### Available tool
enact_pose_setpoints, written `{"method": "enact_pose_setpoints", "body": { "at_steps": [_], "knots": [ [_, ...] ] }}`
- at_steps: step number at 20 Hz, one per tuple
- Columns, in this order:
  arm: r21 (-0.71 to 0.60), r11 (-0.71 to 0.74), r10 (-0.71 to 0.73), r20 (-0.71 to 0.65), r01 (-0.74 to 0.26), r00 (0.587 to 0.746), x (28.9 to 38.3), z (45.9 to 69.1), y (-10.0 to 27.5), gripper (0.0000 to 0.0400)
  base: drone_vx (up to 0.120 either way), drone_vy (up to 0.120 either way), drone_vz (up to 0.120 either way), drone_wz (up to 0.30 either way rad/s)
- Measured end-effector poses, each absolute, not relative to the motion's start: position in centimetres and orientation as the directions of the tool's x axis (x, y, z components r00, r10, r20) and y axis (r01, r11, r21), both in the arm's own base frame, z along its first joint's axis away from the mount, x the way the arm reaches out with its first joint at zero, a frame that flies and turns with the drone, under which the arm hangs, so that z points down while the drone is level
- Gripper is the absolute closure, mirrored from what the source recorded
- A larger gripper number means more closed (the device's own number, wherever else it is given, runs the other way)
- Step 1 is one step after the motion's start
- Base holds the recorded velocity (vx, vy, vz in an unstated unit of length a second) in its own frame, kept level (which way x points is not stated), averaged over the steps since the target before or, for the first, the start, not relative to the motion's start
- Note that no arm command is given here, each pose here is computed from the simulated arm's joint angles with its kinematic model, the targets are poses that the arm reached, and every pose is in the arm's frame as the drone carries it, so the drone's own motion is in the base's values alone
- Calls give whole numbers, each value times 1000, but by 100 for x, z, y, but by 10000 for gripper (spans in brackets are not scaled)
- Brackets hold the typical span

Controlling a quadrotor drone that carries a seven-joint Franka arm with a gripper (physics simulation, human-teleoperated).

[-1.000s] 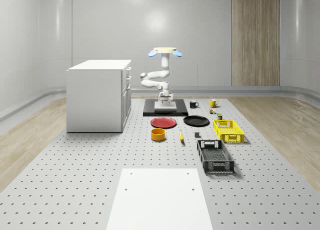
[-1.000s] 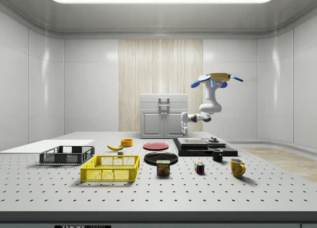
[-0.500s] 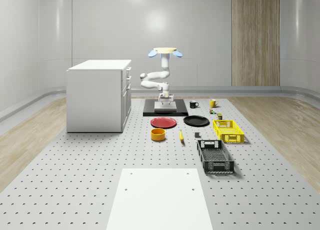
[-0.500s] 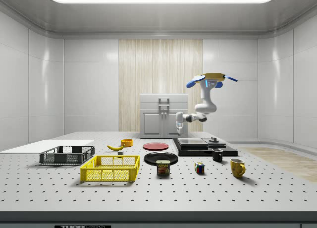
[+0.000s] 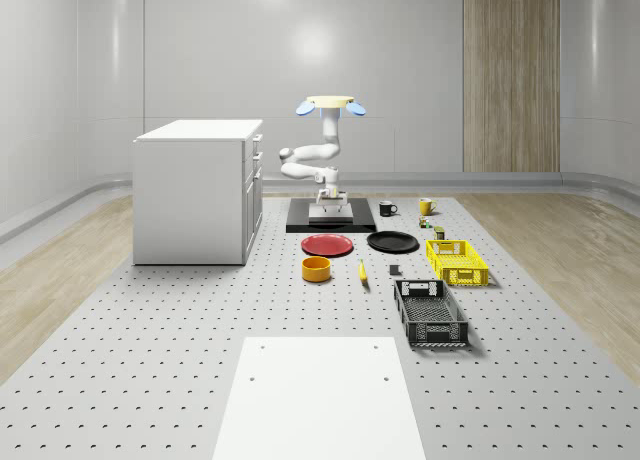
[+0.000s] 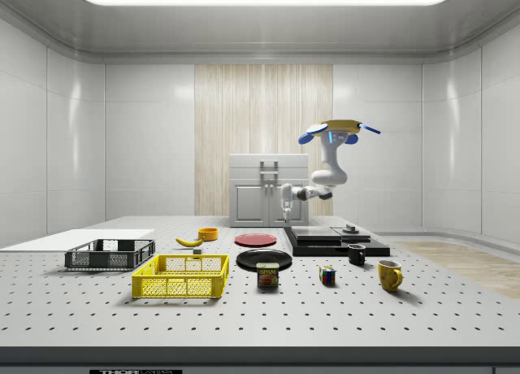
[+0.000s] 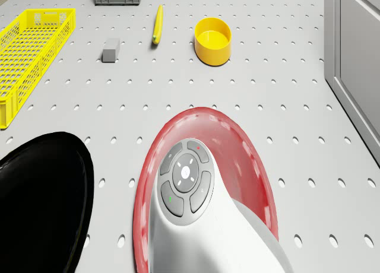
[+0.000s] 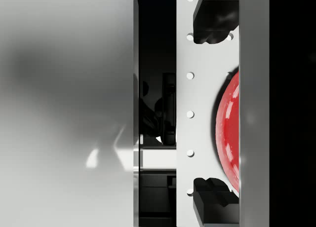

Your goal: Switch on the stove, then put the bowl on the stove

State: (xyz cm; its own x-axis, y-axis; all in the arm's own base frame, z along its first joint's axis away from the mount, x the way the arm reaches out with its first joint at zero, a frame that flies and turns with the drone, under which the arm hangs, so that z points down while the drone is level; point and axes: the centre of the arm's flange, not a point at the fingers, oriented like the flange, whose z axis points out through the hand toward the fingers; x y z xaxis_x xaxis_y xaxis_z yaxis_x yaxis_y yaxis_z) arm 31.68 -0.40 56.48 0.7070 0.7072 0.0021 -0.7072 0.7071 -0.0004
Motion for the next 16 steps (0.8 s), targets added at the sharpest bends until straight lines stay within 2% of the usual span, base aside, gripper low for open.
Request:
{"method": "enact_pose_setpoints", "body": {
  "at_steps": [16],
  "knots": [
    [0, 707, 707, 2, -707, 707, 3168, 5648, -40, 0, 120, 0, 0, 0]
  ]
}}
